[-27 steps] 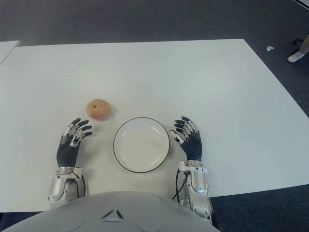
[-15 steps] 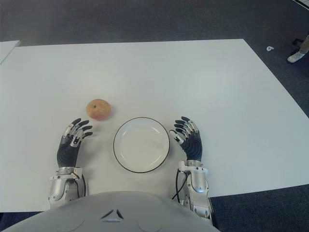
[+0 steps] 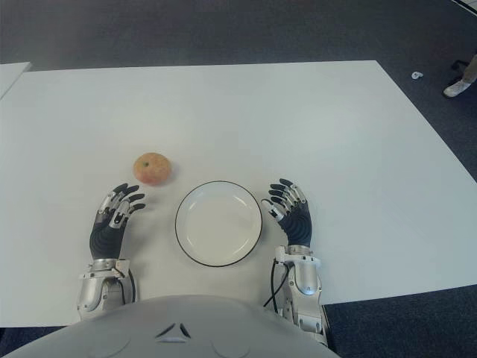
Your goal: Put the apples into the plate.
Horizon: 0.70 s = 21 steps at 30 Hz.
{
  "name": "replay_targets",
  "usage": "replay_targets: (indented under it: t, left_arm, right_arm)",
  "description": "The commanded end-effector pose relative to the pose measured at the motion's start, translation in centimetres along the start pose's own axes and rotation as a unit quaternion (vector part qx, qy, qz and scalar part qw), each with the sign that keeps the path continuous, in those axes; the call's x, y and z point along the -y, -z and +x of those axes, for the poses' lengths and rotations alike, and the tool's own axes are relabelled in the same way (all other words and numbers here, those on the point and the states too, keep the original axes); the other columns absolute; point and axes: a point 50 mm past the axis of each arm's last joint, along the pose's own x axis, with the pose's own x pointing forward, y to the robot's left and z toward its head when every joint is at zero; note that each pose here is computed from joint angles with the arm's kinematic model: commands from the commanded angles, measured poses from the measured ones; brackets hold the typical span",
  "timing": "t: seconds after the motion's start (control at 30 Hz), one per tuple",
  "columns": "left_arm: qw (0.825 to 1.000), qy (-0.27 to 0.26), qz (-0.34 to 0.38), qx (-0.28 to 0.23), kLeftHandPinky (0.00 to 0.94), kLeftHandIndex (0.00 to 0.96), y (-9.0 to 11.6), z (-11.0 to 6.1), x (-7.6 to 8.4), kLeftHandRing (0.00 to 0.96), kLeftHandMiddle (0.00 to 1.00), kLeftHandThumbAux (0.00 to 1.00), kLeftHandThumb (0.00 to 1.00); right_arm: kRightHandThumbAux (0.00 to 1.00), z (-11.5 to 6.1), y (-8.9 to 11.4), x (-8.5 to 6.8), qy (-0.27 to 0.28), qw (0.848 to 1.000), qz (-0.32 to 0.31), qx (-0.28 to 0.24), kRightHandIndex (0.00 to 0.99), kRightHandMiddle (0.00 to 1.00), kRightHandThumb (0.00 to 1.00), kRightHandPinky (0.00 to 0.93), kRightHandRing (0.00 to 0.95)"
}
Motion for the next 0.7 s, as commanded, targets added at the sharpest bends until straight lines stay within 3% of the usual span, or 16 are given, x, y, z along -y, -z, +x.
replay_targets:
  t: [0.03,0.3,0.43,0.5,0.57,0.7]
  left_arm:
    - [1.000,-0.001,-0.004,-0.003,0.366,0.224,-0.2,0.0,0.1,0.325,0.270,0.522,0.477]
    - [0.999,0.002,0.011,0.035,0.353,0.231,-2.3,1.3,-0.3,0.309,0.267,0.510,0.468]
    - [0.996,-0.006,0.059,0.060,0.349,0.228,-3.3,1.9,-0.4,0.303,0.262,0.492,0.459]
    - [0.990,-0.004,0.115,0.082,0.335,0.223,-3.6,1.9,-0.4,0.296,0.256,0.488,0.459]
    - [0.974,0.004,0.194,0.117,0.310,0.214,-4.1,1.9,-0.4,0.282,0.247,0.489,0.459]
    - [0.921,0.032,0.348,0.172,0.260,0.184,-5.0,2.1,-0.3,0.247,0.222,0.491,0.453]
  right_arm:
    - [0.755,-1.2,2.7,0.7,0.018,0.996,-0.002,-0.083,0.249,0.374,0.510,0.358,0.349]
    - [0.761,-1.2,3.2,1.1,0.025,0.995,-0.005,-0.092,0.245,0.373,0.493,0.374,0.355]
    - [0.761,-1.1,3.5,1.4,0.025,0.995,-0.004,-0.092,0.240,0.373,0.469,0.380,0.358]
    - [0.759,-1.1,3.6,1.4,0.024,0.995,-0.003,-0.092,0.240,0.372,0.463,0.378,0.358]
    - [0.756,-1.0,3.7,1.5,0.024,0.996,-0.003,-0.092,0.240,0.371,0.456,0.376,0.358]
    - [0.747,-1.0,3.9,1.6,0.023,0.996,-0.003,-0.092,0.238,0.370,0.446,0.377,0.358]
